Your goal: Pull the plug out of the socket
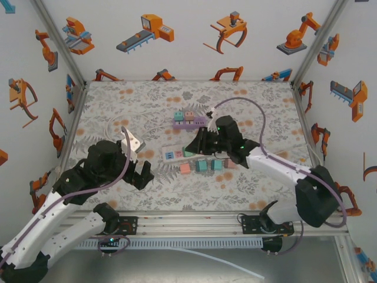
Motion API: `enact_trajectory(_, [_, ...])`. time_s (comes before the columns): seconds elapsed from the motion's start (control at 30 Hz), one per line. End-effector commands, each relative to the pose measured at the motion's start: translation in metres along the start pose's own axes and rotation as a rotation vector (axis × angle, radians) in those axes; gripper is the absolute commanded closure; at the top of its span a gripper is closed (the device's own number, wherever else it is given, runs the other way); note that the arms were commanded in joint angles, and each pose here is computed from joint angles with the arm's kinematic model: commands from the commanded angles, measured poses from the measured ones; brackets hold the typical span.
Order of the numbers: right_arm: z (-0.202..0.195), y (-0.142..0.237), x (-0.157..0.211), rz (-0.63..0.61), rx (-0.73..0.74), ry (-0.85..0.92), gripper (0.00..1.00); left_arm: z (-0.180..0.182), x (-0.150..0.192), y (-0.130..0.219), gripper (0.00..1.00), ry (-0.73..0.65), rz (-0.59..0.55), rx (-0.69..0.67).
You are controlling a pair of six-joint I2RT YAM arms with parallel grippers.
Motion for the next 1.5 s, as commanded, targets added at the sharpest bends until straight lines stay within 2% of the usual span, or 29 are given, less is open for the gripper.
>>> enact_trajectory(0.0, [0.024, -0.025, 0.0, -0.045, -0.073, -0.019, 0.89, -0.02, 0.024, 0.009, 0.03, -0.074, 0.112, 0.121])
enact_trajectory(0.1, [0.028, -0.049, 0.012, -0.038, -0.084, -0.006, 0.89, -0.027, 0.026, 0.014, 0.03, -0.103, 0.101, 0.162])
enact_trajectory(0.3, [0.013, -0.087, 0.035, 0.042, -0.011, -0.036, 0.89, -0.022, 0.024, 0.018, 0.03, -0.111, 0.058, 0.13])
enact_trajectory(0.6, [0.005, -0.115, 0.058, 0.114, 0.012, -0.048, 0.87, -0.017, 0.023, 0.013, 0.03, -0.114, 0.069, 0.099])
enact_trajectory(1.0, [-0.004, -0.122, 0.074, 0.183, 0.086, -0.05, 0.71, -0.013, 0.021, 0.01, 0.03, -0.128, 0.064, 0.079])
enact_trajectory(1.37, [-0.009, -0.113, 0.071, 0.197, 0.165, 0.001, 0.66, -0.013, 0.021, 0.01, 0.03, -0.127, 0.06, 0.077])
enact_trajectory(1.47, [-0.01, -0.111, 0.07, 0.194, 0.18, 0.007, 0.59, -0.012, 0.02, 0.011, 0.03, -0.126, 0.055, 0.072])
Point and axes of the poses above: each hand's point on the last joint's axis, 136 mm out from that joint toward the fingers, its own y axis back along the fingers, its own z axis along the line the jaws close on, x = y × z, the point moved 1 cm from there along y, back along the fingers, and after that the axes turned 9 degrees about y, right-handed, at the moved point
